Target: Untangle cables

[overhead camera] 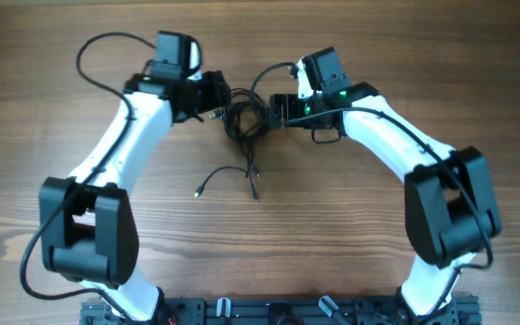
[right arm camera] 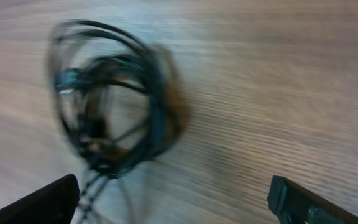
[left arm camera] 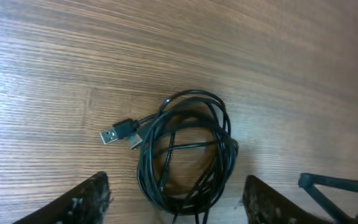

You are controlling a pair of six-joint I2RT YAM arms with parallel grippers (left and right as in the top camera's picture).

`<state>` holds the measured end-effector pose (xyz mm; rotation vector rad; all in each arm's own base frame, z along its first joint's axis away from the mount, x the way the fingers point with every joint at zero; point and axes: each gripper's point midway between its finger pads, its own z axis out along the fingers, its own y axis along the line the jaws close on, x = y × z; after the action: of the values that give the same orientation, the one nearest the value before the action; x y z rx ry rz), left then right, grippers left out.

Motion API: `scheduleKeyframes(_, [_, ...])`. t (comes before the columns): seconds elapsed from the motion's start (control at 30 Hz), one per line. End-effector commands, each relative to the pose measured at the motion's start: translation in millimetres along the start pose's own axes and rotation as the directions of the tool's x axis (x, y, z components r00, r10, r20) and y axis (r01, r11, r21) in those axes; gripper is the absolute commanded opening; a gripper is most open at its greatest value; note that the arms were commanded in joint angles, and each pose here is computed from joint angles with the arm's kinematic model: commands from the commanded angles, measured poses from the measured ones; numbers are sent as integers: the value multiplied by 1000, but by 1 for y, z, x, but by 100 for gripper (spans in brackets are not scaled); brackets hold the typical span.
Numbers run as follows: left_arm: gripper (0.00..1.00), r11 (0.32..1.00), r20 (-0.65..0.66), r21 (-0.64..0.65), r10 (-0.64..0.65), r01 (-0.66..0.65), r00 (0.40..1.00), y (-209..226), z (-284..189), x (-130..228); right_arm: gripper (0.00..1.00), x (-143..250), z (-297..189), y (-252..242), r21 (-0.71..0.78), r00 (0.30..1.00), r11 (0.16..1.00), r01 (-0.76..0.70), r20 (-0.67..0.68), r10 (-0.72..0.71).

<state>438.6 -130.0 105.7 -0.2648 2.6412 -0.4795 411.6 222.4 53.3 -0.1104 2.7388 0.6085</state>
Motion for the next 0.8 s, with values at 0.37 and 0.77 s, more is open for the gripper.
scheduleKeyframes(0.37, [82,972,-106,-208,92,-112,990,29,90,44,100,9,6,-33,46,990,992,-119,-69,122])
scheduleKeyframes(0.77, [4,992,-84,-101,70,-78,994,14,64,28,99,13,-6,-22,-36,991,996,-84,-103,80])
